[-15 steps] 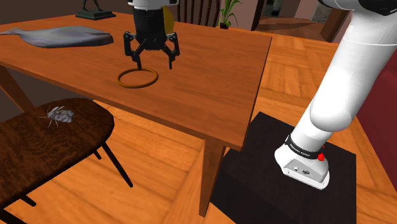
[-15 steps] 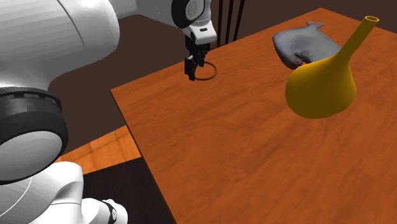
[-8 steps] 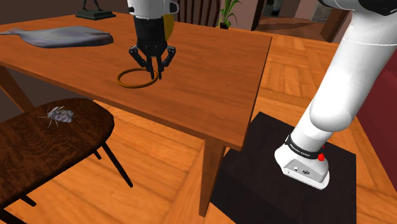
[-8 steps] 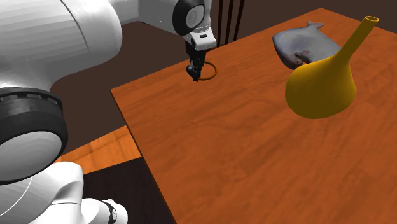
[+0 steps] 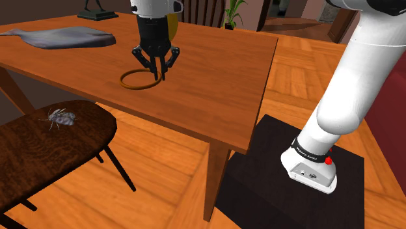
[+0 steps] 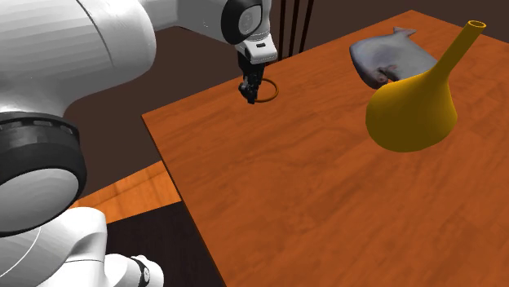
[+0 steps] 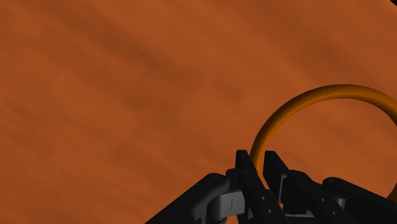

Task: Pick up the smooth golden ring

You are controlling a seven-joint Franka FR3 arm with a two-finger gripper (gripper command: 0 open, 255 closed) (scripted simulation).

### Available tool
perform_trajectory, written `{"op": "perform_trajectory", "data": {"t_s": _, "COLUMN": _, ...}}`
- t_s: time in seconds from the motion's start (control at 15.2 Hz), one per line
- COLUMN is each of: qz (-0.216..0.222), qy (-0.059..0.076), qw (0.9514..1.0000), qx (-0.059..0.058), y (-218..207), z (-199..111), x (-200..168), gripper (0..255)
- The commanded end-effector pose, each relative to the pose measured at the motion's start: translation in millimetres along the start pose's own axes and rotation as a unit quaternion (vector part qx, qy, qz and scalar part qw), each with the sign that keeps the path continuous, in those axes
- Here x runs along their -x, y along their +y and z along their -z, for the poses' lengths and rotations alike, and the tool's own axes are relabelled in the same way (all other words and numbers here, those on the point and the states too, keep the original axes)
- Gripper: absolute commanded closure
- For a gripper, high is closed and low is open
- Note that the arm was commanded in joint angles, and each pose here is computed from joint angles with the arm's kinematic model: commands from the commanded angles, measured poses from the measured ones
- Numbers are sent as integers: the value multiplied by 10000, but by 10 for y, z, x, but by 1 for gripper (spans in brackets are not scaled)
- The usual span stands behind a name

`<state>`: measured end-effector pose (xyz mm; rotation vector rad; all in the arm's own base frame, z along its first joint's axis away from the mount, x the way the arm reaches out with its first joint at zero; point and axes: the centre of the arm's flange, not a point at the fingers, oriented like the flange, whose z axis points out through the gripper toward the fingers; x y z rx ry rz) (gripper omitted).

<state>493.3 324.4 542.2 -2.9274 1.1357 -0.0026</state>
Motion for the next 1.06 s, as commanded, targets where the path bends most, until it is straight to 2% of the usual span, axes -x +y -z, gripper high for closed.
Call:
{"op": "perform_trajectory", "data": {"t_s": 0.0, "qz": 0, "qy": 0, "qw": 10000, "qx": 0, "y": 2, "z": 82, "x": -1, "gripper": 255}}
{"op": "perform_trajectory", "data": {"t_s": 0.86, "qz": 0, "qy": 0, "qw": 10000, "qx": 0, "y": 0, "z": 768, "x": -1, "gripper": 255}}
{"op": "perform_trajectory", "data": {"t_s": 0.99, "qz": 0, "qy": 0, "qw": 10000, "qx": 0, "y": 0, "z": 776, "x": -1, "gripper": 255}}
